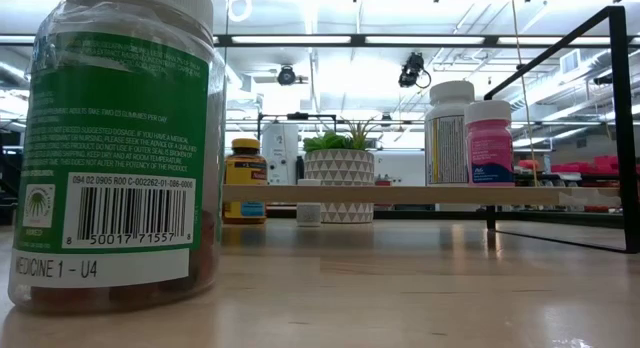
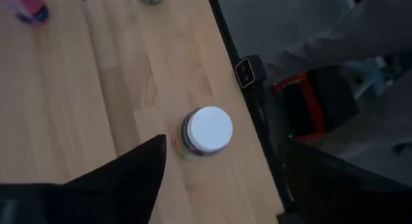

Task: Pick and place medicine bottles onto shelf by color
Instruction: Put the large green medicine bottle on the shelf

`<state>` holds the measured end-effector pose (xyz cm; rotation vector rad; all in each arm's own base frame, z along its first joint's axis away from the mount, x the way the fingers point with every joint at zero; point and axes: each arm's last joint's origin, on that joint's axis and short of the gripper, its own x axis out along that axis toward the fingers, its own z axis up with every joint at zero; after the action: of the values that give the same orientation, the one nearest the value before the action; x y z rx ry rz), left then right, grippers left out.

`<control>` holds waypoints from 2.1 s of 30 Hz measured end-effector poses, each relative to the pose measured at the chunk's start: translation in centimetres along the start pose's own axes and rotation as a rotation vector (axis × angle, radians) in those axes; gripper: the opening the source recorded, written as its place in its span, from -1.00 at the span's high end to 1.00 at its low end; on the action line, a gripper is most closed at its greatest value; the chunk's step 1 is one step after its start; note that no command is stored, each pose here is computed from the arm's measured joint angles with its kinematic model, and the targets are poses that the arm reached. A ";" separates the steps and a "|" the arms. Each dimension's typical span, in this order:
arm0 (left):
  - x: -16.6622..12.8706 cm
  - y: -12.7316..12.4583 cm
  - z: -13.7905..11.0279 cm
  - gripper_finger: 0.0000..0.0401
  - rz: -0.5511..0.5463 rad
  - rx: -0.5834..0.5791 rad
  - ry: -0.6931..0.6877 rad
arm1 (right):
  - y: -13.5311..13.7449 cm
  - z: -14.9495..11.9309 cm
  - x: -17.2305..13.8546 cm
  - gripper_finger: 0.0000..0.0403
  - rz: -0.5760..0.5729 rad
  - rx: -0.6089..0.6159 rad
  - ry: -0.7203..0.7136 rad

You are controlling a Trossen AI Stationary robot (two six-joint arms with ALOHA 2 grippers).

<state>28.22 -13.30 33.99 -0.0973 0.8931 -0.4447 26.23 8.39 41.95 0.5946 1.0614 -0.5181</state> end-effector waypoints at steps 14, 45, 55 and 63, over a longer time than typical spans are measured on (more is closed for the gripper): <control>6.1 -2.4 -0.7 -0.61 0.023 0.014 0.073 | 0.3 -0.5 -0.1 -0.47 0.015 -0.012 0.018; 11.1 -2.3 -1.8 -0.69 0.164 -0.135 0.119 | 0.4 -0.6 -0.1 -0.47 0.007 -0.005 0.005; 11.6 -2.5 -1.9 -0.69 0.148 -0.132 0.132 | 0.3 -0.6 -0.1 -0.47 0.003 -0.003 -0.003; 13.4 -2.1 -2.6 -0.69 0.165 -0.126 0.181 | 0.3 -0.6 -0.1 -0.46 0.000 -0.003 -0.008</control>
<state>32.76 -20.51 23.09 -0.0990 1.0986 -0.2450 26.06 9.02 41.90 0.5896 1.0548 -0.5188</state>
